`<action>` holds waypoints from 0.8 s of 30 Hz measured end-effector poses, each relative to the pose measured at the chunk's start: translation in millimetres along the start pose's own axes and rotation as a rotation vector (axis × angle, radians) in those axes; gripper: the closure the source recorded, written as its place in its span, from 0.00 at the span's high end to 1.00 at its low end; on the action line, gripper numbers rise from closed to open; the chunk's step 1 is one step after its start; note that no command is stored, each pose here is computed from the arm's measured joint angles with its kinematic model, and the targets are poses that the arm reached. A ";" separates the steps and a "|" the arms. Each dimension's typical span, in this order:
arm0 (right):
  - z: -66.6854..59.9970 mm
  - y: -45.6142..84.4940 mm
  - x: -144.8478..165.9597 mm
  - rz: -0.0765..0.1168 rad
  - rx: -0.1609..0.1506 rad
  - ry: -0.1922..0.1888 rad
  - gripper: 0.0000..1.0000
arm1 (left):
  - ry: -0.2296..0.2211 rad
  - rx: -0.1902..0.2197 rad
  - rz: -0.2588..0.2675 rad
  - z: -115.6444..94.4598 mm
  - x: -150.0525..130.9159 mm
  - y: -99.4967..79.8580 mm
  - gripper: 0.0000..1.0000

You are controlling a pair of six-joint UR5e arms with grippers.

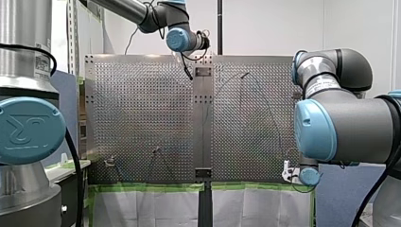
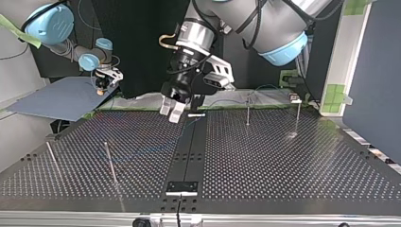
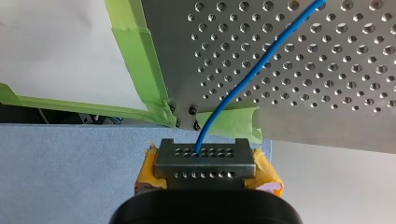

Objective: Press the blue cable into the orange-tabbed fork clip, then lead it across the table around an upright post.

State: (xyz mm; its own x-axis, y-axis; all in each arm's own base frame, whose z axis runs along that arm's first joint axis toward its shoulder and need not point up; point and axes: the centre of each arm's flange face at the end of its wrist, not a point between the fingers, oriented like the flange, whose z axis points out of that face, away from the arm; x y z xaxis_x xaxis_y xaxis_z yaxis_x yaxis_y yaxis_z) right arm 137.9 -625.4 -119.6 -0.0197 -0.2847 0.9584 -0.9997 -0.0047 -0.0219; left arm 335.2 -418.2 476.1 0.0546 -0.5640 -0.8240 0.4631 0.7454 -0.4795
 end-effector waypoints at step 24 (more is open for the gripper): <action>-0.5 -1.2 -0.7 -0.002 0.002 -0.002 0.00 | 0.193 -0.141 0.075 -68.1 76.8 74.4 0.99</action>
State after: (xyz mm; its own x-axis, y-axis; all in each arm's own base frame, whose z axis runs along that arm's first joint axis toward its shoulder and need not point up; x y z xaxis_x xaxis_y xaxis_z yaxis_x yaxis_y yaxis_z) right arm 139.0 -624.8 -120.1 -0.0177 -0.2870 0.9578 -0.9998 -0.0070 -0.0206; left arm 313.7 -381.8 356.6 -0.0923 -0.4365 -0.8950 0.3355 0.8326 -0.4407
